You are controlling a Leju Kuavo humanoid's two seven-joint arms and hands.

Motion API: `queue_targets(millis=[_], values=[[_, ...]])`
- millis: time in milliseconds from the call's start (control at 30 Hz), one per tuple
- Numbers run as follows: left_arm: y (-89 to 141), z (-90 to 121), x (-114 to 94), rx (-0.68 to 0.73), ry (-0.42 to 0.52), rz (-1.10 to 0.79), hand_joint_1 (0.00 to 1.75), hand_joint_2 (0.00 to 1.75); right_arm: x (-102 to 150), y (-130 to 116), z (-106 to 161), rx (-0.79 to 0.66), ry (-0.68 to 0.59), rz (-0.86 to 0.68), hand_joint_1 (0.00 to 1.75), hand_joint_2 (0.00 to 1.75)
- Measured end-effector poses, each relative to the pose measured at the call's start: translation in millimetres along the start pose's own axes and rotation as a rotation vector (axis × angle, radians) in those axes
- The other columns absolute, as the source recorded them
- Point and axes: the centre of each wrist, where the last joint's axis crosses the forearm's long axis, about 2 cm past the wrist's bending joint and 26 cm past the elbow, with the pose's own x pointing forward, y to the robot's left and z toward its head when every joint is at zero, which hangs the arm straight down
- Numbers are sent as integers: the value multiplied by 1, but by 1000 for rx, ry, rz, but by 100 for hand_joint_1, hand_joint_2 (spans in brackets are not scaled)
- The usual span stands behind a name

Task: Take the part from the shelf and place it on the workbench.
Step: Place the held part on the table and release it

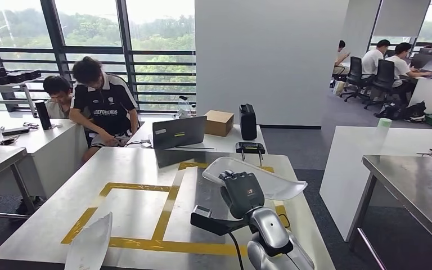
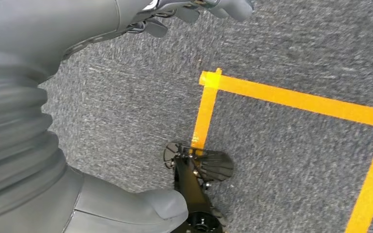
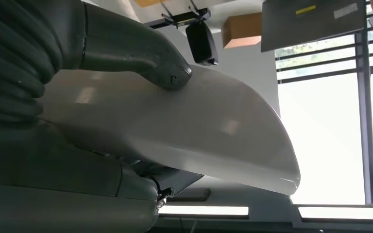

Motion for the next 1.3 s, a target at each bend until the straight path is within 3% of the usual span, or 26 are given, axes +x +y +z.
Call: queue_targets(millis=[267,1300], values=[[-3,0,2,-7,-4,0,0,175,7,-3,-8,-5,-7,-8,175,175],[-4,0,1,-7,-5,5,0,175,7,21,4,41,7,-39,175,175]])
